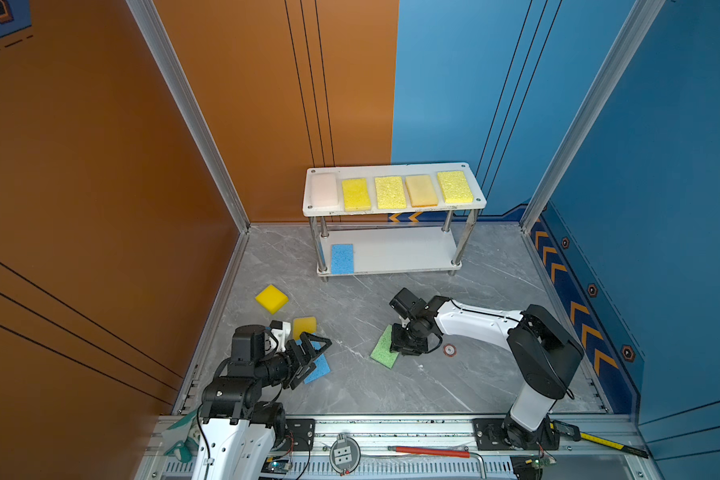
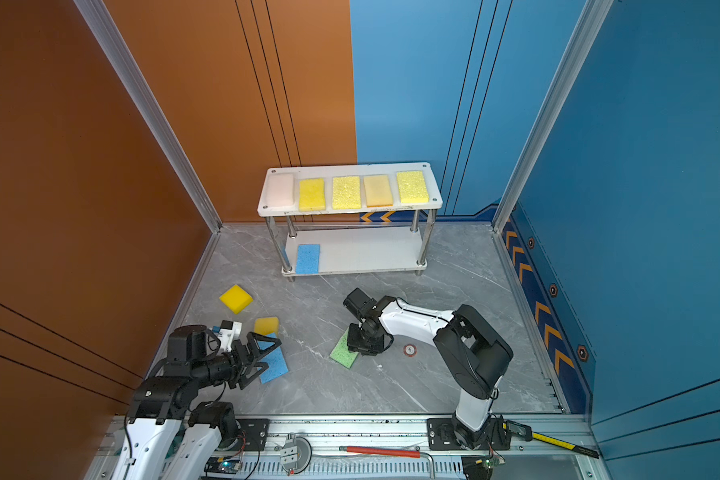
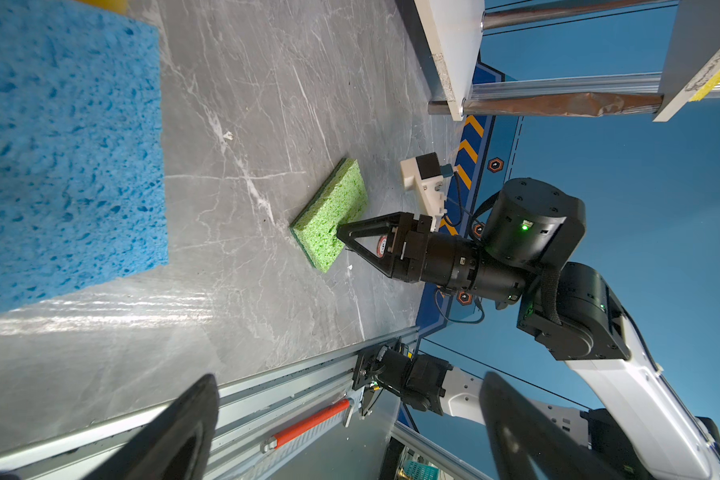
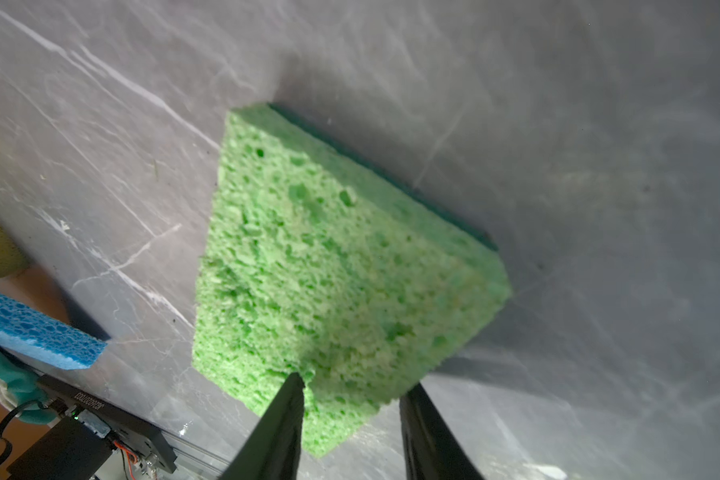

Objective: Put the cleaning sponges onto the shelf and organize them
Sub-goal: 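Close the right gripper on the green sponge edge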

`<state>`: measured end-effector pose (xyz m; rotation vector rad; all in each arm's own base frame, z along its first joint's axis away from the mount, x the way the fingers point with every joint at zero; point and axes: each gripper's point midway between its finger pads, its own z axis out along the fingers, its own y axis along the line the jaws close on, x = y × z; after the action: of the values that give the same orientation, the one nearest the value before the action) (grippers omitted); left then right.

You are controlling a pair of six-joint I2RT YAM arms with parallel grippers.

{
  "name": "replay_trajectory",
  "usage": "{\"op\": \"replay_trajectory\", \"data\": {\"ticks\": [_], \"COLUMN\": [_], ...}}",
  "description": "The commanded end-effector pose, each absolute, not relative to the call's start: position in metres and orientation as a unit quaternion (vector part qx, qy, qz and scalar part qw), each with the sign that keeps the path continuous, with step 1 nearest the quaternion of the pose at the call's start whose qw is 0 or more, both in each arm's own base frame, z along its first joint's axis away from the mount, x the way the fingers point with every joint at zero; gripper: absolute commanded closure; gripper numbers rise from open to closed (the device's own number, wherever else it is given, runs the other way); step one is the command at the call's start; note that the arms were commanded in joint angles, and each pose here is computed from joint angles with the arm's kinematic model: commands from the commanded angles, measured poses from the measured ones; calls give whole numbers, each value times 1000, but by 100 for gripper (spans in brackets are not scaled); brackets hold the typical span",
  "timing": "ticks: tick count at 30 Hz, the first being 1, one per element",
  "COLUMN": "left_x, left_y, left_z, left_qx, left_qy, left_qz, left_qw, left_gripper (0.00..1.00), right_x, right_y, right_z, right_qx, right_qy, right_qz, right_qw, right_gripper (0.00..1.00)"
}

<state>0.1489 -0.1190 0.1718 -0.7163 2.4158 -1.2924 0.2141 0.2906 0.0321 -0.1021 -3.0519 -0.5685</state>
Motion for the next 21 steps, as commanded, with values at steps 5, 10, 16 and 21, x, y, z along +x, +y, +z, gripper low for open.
{"op": "replay_trajectory", "data": {"ticks": [5,10,16,21], "left_x": [148,148,148,149], "left_y": [-119,-118,-117,-118], "left_z": [183,183,184,186], "left_qx": [-246,-248,-249,-243], "left_qy": [837,836,835,836], "left_qz": [-460,-459,-459,-461], "left_qw": [167,170,173,172], "left_gripper": [2,2,2,2], "right_x": [220,221,225,231], "right_y": [289,287,289,291], "right_z": [25,29,52,80], "right_qx": [-40,-38,-22,1], "right_qy": [-985,-984,-980,-974], "right_qz": [-168,-174,-198,-225], "right_qw": [8,6,-7,-17], "right_gripper": [84,97,98,99]}}
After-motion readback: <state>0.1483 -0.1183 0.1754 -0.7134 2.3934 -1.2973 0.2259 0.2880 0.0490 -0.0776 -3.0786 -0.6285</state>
